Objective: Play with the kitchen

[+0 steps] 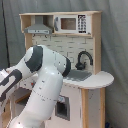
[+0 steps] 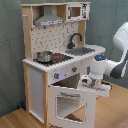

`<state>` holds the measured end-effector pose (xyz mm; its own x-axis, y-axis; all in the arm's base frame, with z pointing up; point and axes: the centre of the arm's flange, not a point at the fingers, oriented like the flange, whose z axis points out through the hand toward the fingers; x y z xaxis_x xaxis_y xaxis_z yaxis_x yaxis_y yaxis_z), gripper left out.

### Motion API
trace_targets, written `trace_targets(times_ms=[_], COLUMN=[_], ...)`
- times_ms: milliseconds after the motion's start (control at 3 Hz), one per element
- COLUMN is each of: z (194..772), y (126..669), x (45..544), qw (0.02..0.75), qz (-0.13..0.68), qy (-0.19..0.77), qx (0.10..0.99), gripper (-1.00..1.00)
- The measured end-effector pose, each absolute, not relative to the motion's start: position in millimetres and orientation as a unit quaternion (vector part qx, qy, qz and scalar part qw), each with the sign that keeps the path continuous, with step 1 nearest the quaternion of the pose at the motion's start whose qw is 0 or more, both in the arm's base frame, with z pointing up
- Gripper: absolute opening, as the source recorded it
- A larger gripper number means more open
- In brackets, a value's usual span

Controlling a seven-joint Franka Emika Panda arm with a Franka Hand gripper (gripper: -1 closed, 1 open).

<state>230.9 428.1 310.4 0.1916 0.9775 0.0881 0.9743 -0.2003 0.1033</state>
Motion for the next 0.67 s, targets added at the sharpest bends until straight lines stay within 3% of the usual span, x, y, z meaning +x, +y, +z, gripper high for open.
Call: trace_targets(times_ms=[667], z=[306.3], y=[443.7], x=[211.7], qw=[0.006], qz=[0.066], qy=[0.585], qx=[0.808], gripper=[-1.0])
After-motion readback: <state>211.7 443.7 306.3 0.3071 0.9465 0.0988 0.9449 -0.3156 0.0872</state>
